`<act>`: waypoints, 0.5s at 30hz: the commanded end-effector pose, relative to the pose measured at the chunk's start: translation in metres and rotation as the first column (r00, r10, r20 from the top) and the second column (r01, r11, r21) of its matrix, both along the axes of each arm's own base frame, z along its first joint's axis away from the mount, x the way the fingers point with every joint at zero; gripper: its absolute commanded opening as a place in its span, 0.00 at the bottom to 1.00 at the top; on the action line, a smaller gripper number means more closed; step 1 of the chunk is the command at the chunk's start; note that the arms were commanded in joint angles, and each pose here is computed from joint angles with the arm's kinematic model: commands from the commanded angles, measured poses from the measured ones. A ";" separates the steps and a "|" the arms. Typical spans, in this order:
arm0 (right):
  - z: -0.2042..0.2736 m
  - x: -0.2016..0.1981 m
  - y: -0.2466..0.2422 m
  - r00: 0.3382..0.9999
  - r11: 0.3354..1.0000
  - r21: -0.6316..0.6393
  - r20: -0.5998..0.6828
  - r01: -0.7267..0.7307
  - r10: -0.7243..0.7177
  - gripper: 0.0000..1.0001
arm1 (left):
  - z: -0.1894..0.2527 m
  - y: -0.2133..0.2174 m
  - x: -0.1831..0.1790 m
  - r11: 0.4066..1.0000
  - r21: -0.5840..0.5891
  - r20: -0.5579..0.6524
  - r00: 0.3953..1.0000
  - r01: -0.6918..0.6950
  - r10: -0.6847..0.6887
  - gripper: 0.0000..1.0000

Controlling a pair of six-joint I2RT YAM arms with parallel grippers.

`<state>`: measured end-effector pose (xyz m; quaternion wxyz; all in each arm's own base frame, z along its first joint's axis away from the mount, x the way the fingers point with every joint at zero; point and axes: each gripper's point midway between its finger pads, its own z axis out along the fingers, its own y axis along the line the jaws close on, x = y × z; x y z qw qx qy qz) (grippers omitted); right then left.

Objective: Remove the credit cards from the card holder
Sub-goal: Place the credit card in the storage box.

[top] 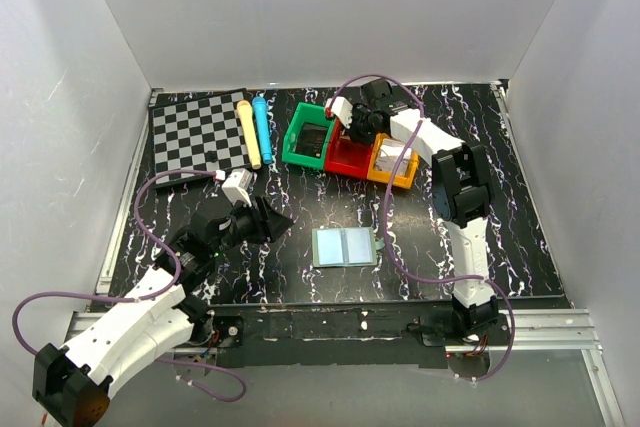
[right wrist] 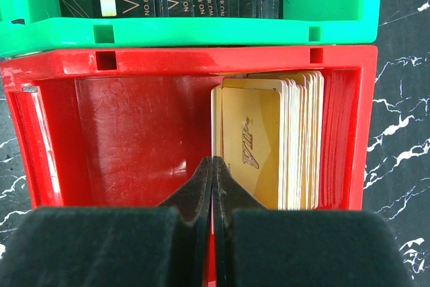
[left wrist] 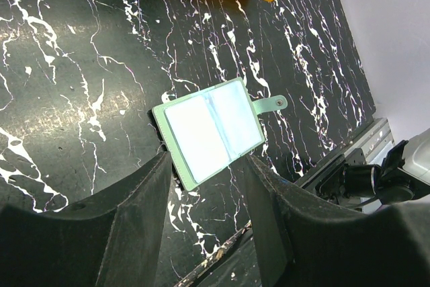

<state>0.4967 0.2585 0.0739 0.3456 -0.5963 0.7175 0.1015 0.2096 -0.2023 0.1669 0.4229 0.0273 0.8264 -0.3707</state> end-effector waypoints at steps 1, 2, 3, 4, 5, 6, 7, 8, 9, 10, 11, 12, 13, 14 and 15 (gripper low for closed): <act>0.009 0.010 0.003 0.999 1.000 0.012 0.035 0.007 -0.008 0.01 | 0.009 0.001 0.003 1.000 -0.007 0.021 1.000 -0.006 0.006 0.47; 0.009 0.010 0.004 0.999 1.000 0.012 0.035 0.011 -0.012 0.01 | 0.008 0.001 0.003 1.000 -0.007 0.017 1.000 -0.005 0.005 0.47; 0.011 0.011 0.004 0.999 1.000 0.014 0.041 0.015 -0.016 0.01 | 0.008 0.001 0.003 1.000 -0.007 0.019 1.000 -0.007 0.007 0.47; 0.011 0.012 0.004 0.999 1.000 0.015 0.041 0.021 -0.021 0.01 | 0.008 0.001 0.003 1.000 -0.007 0.021 1.000 -0.006 0.006 0.47; 0.012 0.013 0.004 0.999 1.000 0.017 0.045 0.026 -0.027 0.03 | 0.009 0.001 0.003 1.000 -0.009 0.020 1.000 -0.005 0.005 0.47; 0.014 0.014 0.004 0.998 0.999 0.019 0.050 0.030 -0.031 0.06 | 0.009 0.001 0.003 1.000 -0.009 0.020 1.000 -0.005 0.005 0.47; 0.015 0.015 0.003 0.998 0.999 0.019 0.051 0.036 -0.037 0.09 | 0.008 0.001 0.003 1.000 -0.008 0.019 1.000 -0.005 0.005 0.47; 0.018 0.017 0.003 0.997 0.999 0.022 0.062 0.042 -0.043 0.10 | 0.007 0.001 0.003 1.000 -0.006 0.018 1.000 -0.007 0.007 0.47; 0.020 0.018 0.002 0.997 0.999 0.019 0.069 0.045 -0.046 0.11 | 0.008 0.001 0.003 1.000 -0.006 0.018 1.000 -0.008 0.008 0.47; 0.021 0.019 0.002 0.996 0.999 0.020 0.075 0.050 -0.052 0.11 | 0.007 0.001 0.004 1.000 -0.003 0.015 1.000 -0.011 0.011 0.47; 0.024 0.020 0.002 0.995 0.998 0.019 0.083 0.052 -0.054 0.11 | 0.007 0.002 0.004 1.000 -0.001 0.014 1.000 -0.012 0.012 0.47; 0.026 0.022 0.002 0.994 0.998 0.020 0.092 0.057 -0.059 0.12 | 0.006 0.002 0.004 1.000 0.001 0.011 1.000 -0.012 0.012 0.47; 0.027 0.024 0.001 0.993 0.998 0.017 0.098 0.062 -0.064 0.12 | 0.006 0.002 0.003 1.000 0.002 0.011 1.000 -0.012 0.012 0.47; 0.028 0.026 0.000 0.992 0.997 0.015 0.106 0.070 -0.071 0.12 | 0.006 0.002 0.003 1.000 0.002 0.011 1.000 -0.010 0.010 0.47; 0.030 0.028 0.000 0.991 0.997 0.017 0.110 0.076 -0.077 0.12 | 0.006 0.002 0.003 1.000 0.002 0.011 1.000 -0.010 0.010 0.47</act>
